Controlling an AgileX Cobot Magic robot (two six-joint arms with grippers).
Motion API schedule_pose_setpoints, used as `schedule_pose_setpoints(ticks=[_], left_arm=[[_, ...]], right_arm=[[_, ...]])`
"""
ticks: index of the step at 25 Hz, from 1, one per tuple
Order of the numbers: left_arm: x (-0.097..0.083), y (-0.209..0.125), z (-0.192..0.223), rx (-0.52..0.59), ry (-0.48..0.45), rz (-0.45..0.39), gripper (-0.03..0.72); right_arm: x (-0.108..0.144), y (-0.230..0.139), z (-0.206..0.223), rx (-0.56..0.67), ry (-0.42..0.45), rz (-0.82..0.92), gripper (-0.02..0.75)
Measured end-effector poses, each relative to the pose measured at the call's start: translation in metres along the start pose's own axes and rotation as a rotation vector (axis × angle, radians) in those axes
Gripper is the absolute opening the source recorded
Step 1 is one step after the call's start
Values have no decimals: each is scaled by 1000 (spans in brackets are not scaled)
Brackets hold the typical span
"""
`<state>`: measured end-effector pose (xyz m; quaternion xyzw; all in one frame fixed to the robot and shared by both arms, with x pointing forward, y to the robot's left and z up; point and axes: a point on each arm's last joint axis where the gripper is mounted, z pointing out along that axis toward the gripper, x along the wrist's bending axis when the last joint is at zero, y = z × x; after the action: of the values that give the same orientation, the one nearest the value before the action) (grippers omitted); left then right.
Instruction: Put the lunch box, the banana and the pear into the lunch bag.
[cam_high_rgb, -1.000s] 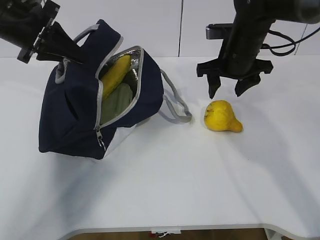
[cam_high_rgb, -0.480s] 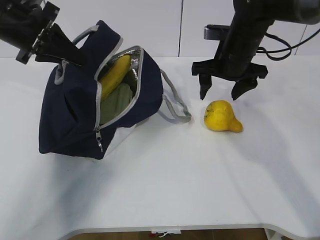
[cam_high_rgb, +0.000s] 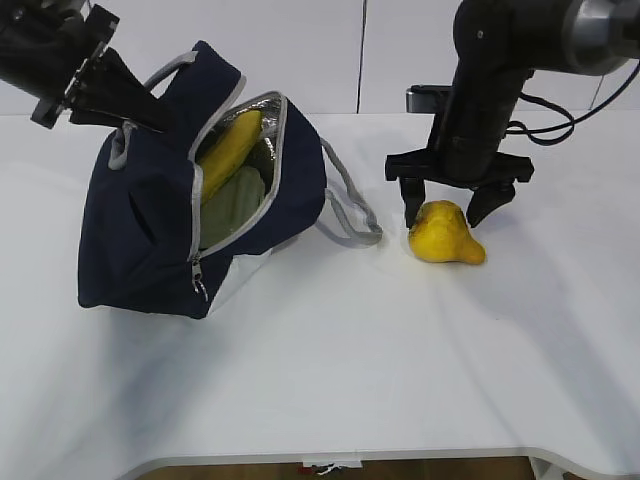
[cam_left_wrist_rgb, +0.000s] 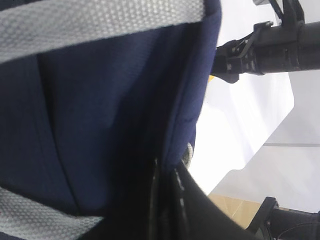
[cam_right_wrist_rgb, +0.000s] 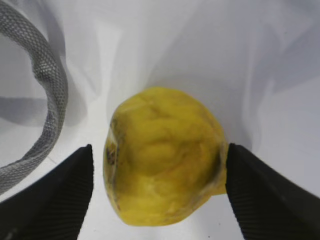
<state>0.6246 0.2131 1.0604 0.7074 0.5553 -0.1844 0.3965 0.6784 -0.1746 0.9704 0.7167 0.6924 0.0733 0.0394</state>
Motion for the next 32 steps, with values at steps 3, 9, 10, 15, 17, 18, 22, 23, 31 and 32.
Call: schedule_pose_setpoints(ticks=[3, 9, 10, 15, 17, 18, 22, 23, 31, 32], left_arm=[[0, 0, 0, 0, 0, 0, 1], [0, 0, 0, 0, 0, 0, 1], [0, 0, 0, 0, 0, 0, 1], [0, 0, 0, 0, 0, 0, 1], [0, 0, 0, 0, 0, 0, 1], [0, 0, 0, 0, 0, 0, 1], [0, 0, 0, 0, 0, 0, 1], [0, 0, 0, 0, 0, 0, 1], [0, 0, 0, 1, 2, 1, 1], [0, 0, 0, 1, 2, 1, 1]], right_arm=[[0, 0, 4, 8, -7, -2, 613], [-1, 0, 5, 7, -11, -4, 517], [-1, 0, 5, 7, -11, -4, 510], [0, -3, 0, 58, -6, 5, 502], [1, -1, -5, 54, -1, 6, 501], [2, 2, -10, 41, 4, 4, 501], [8, 12, -29, -21, 60, 11, 499], [11, 14, -33, -28, 90, 19, 499], [44, 20, -73, -54, 454, -5, 499], [48, 21, -79, -62, 502, -15, 499]])
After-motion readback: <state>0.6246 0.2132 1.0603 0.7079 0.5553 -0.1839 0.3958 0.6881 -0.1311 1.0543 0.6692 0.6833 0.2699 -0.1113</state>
